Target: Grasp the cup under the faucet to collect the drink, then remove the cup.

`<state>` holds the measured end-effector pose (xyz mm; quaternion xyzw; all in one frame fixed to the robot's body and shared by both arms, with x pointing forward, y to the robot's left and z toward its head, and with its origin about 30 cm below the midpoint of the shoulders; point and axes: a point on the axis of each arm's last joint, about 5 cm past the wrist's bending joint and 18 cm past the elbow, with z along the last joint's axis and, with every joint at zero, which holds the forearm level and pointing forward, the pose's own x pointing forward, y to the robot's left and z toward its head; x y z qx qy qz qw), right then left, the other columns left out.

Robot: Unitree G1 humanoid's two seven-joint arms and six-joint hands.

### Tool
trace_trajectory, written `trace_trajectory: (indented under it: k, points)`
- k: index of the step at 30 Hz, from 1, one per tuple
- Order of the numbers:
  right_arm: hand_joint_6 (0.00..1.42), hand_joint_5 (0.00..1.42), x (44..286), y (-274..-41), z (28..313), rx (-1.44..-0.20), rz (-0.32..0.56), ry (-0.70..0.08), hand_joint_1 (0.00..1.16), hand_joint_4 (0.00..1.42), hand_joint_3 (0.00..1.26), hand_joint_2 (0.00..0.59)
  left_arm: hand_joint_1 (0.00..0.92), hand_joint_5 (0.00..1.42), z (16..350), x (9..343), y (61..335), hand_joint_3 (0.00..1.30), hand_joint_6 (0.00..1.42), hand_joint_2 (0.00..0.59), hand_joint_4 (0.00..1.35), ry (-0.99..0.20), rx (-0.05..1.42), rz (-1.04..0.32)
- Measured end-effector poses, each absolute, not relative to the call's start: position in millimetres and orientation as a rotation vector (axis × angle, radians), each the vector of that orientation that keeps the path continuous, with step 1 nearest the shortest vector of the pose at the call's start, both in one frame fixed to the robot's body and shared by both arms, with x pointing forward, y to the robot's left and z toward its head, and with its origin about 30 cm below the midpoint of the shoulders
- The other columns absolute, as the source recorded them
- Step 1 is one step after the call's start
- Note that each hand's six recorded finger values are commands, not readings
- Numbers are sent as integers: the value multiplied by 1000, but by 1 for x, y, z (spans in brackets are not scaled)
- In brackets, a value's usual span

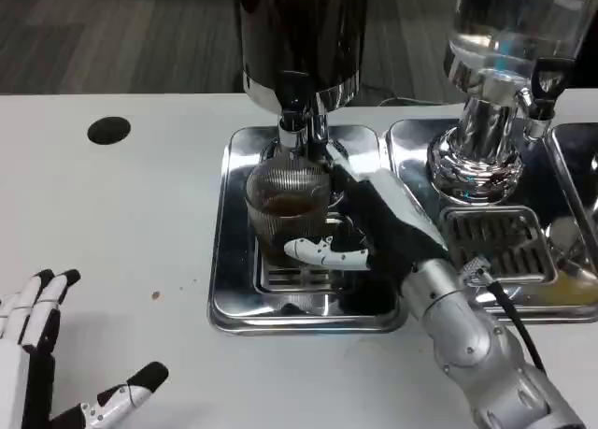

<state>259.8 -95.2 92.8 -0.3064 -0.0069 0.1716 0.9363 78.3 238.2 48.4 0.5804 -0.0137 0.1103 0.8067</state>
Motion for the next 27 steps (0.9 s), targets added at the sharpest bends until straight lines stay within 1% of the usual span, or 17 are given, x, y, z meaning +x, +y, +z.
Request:
trace_trajectory:
  k: [6, 11, 18, 19, 27]
  points:
    - [250, 177, 261, -96, 90, -629, 357, -6, 735, 231, 157, 178, 0, 168, 47, 78, 239, 193, 95, 61, 0, -25, 1241, 234]
    - [300, 257, 262, -95, 89, -619, 353, -9, 735, 350, 269, 176, 0, 168, 47, 77, 238, 196, 95, 63, 0, -32, 1237, 234]
    - [354, 346, 262, -93, 86, -599, 317, -23, 763, 476, 403, 185, 0, 168, 48, 77, 238, 197, 95, 67, 0, -32, 1223, 240]
    - [357, 351, 261, -93, 86, -592, 300, -28, 768, 493, 414, 183, 0, 168, 48, 77, 238, 197, 95, 67, 0, -31, 1218, 243]
    - [414, 418, 256, -93, 79, -560, 263, -48, 803, 560, 485, 188, 0, 168, 47, 77, 240, 197, 95, 67, 0, -18, 1207, 250]
